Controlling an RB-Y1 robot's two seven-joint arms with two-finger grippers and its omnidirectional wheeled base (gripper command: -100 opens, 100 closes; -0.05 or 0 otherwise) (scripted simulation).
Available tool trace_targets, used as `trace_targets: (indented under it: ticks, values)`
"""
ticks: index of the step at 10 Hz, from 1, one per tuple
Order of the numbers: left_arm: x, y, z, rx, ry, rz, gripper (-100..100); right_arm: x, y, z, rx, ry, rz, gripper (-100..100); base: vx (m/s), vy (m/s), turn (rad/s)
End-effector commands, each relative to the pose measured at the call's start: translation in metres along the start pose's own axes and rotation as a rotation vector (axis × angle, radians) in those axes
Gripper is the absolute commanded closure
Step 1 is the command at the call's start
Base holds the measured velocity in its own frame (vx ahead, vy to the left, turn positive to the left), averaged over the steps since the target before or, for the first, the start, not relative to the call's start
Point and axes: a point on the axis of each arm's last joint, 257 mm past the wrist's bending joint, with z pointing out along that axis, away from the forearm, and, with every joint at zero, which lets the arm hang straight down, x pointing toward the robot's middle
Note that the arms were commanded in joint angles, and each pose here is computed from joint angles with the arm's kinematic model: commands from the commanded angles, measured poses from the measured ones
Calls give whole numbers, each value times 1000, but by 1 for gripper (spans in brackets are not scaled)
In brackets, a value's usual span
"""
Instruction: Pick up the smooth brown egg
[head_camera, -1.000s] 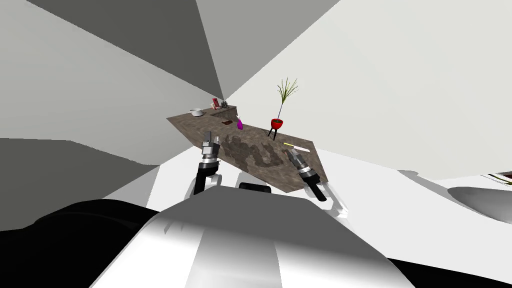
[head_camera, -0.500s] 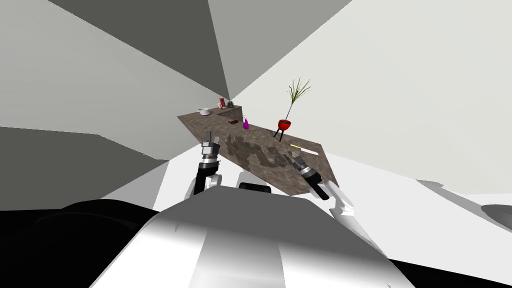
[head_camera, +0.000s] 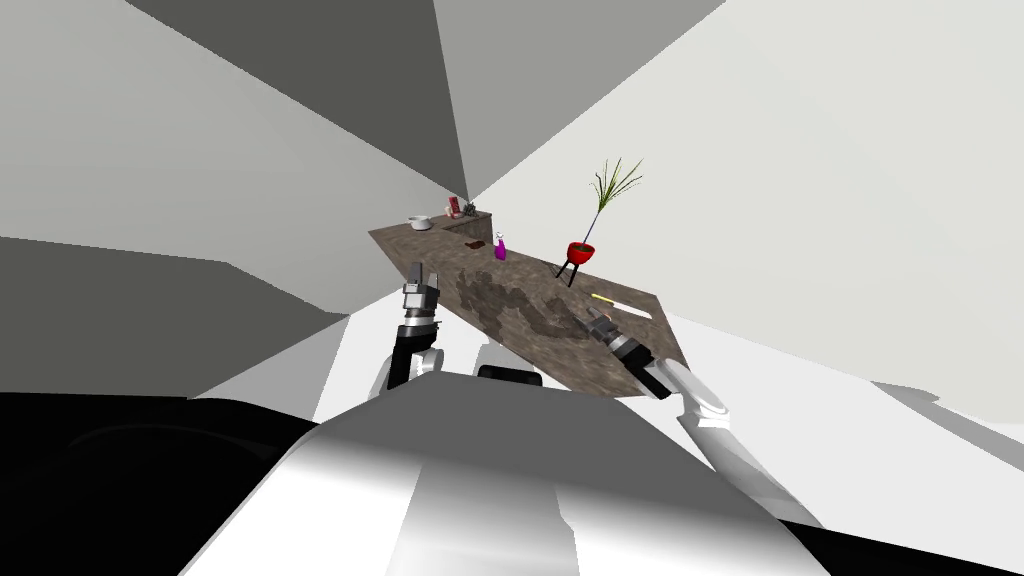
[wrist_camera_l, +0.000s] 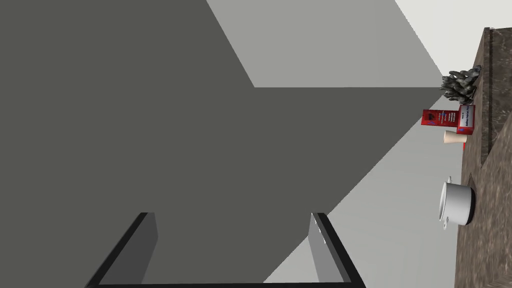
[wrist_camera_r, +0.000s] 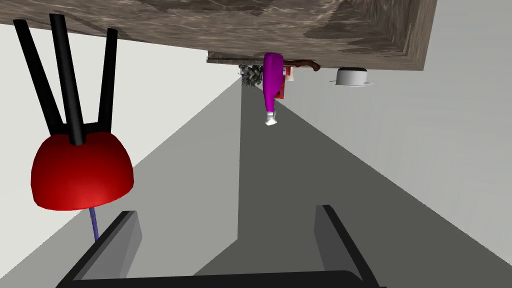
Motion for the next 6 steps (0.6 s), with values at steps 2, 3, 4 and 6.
trace_targets:
  ticks: [2,3,4,6]
  values:
    - [0,0,0,0,0,0,0,18,-20,-11,3,86,-103,-100,28,40,29]
    - [0,0,0,0,0,0,0,29,-31,-18,7,132,-152,-100,45,50,75]
    - [0,0,0,0,0,0,0,28,-33,-19,5,137,-159,-100,39,33,13]
    - [0,0,0,0,0,0,0,48,-58,-36,12,230,-254,-100,52,26,30]
